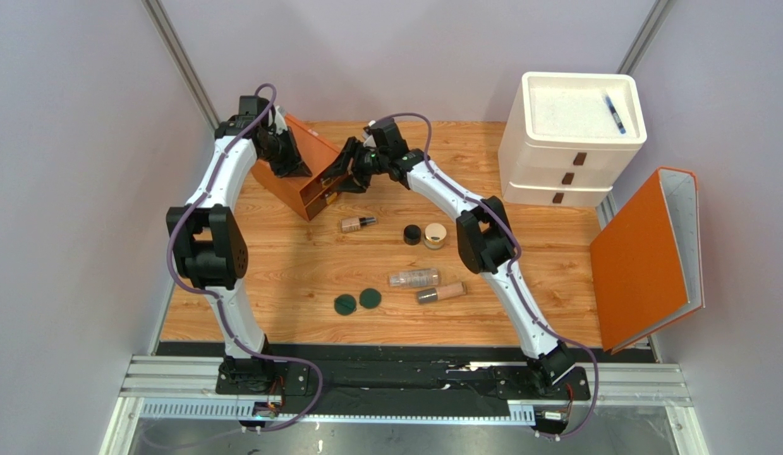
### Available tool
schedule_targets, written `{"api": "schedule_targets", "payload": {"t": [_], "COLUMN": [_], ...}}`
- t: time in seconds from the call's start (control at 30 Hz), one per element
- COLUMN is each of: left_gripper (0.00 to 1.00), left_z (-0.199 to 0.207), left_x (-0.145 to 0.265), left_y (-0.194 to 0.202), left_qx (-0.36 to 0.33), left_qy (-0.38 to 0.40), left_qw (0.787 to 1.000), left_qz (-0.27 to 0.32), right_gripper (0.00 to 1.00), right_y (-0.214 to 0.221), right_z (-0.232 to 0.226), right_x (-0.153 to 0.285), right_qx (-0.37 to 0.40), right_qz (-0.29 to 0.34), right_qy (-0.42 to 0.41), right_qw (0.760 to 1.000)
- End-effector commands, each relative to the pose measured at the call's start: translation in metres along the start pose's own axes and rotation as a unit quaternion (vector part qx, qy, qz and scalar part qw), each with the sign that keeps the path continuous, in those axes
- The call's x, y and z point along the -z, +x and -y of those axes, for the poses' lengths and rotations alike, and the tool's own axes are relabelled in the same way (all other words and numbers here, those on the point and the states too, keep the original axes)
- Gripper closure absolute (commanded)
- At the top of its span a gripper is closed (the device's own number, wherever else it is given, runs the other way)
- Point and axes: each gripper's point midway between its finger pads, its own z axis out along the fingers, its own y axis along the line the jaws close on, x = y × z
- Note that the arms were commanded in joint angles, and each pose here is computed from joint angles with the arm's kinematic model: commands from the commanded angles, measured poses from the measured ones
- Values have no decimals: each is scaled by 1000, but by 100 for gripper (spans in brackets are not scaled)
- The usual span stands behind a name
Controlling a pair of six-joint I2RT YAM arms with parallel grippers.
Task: Organize the makeup
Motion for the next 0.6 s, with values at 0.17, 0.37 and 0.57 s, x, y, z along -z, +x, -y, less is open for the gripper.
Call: {"api": "schedule_targets", "payload": {"t": [0.17,0.37,0.57], "left_gripper": [100,100,100], "left_z": [-10,-12,-13], "left_x": [-9,-8,-9], "left_y": [11,13,13], "left_qx": [19,19,21], "left_qy": [-13,-19,-22], "left_qw": [999,999,999], "left_qz": [-29,-32,-33], "right_gripper": [49,77,83], "right_y": [12,19,9], "right_z": [27,56,81], "right_x": [1,3,24], "right_qx": [21,2,-11], "right_qz": [4,-10,0], "right_qy": [83,127,167], "right_qw": [996,992,986]}}
